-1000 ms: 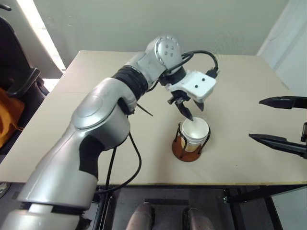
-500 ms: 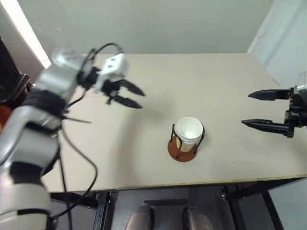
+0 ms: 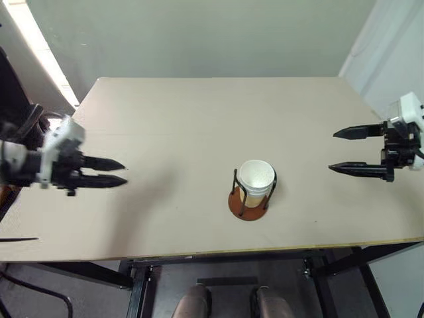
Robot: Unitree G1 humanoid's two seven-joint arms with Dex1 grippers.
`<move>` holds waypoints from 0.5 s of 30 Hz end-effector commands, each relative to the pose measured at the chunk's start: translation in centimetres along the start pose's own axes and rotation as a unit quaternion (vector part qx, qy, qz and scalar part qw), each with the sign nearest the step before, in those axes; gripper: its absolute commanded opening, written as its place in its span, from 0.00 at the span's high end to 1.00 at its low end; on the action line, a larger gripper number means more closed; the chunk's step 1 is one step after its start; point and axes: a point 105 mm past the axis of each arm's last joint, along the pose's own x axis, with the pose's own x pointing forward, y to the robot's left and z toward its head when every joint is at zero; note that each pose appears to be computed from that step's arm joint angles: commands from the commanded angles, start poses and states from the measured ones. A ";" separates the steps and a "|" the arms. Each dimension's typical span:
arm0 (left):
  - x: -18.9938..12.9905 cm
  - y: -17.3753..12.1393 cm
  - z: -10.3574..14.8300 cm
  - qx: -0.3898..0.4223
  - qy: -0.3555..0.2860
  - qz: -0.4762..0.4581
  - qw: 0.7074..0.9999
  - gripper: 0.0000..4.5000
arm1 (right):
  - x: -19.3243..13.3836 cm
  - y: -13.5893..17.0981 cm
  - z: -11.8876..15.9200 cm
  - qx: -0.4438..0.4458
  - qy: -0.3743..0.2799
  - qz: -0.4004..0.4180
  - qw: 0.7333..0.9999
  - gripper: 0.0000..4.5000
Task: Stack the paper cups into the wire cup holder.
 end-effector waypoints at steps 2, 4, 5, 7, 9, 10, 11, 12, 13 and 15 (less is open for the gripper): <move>-3.1 0.4 1.4 0.017 -0.009 0.051 0.999 0.48 | -2.0 -0.7 0.9 -0.016 0.001 -0.018 1.000 0.00; -3.8 0.4 1.0 0.009 -0.009 0.067 0.998 0.48 | -2.2 -0.7 0.5 -0.010 0.006 -0.023 1.000 0.00; -4.0 0.4 0.7 0.004 -0.010 0.072 0.997 0.48 | -2.2 -0.7 0.4 -0.008 0.007 -0.024 1.000 0.00; -4.2 0.1 0.4 -0.006 -0.017 0.077 0.997 0.48 | -2.2 -0.6 0.3 -0.005 0.007 -0.024 1.000 0.00; -3.9 -0.2 0.2 -0.010 -0.022 0.076 0.997 0.48 | -2.2 -0.4 0.4 -0.004 0.007 -0.023 1.000 0.00; -3.7 -0.3 0.2 -0.011 -0.023 0.074 0.997 0.48 | -2.2 -0.4 0.4 -0.004 0.007 -0.025 1.000 0.00; -3.6 -0.4 0.2 -0.011 -0.025 0.072 0.997 0.48 | -2.3 -0.4 0.4 -0.004 0.006 -0.026 1.000 0.00; -3.5 -0.5 0.2 -0.012 -0.026 0.072 0.997 0.48 | -2.4 -0.4 0.5 -0.004 0.006 -0.028 1.000 0.00; -3.5 -0.5 0.2 -0.012 -0.027 0.073 0.997 0.48 | -2.5 -0.4 0.5 -0.003 0.006 -0.030 1.000 0.00; -3.5 -0.5 0.3 -0.013 -0.029 0.075 0.997 0.48 | -2.6 -0.3 0.5 -0.002 0.007 -0.031 0.999 0.00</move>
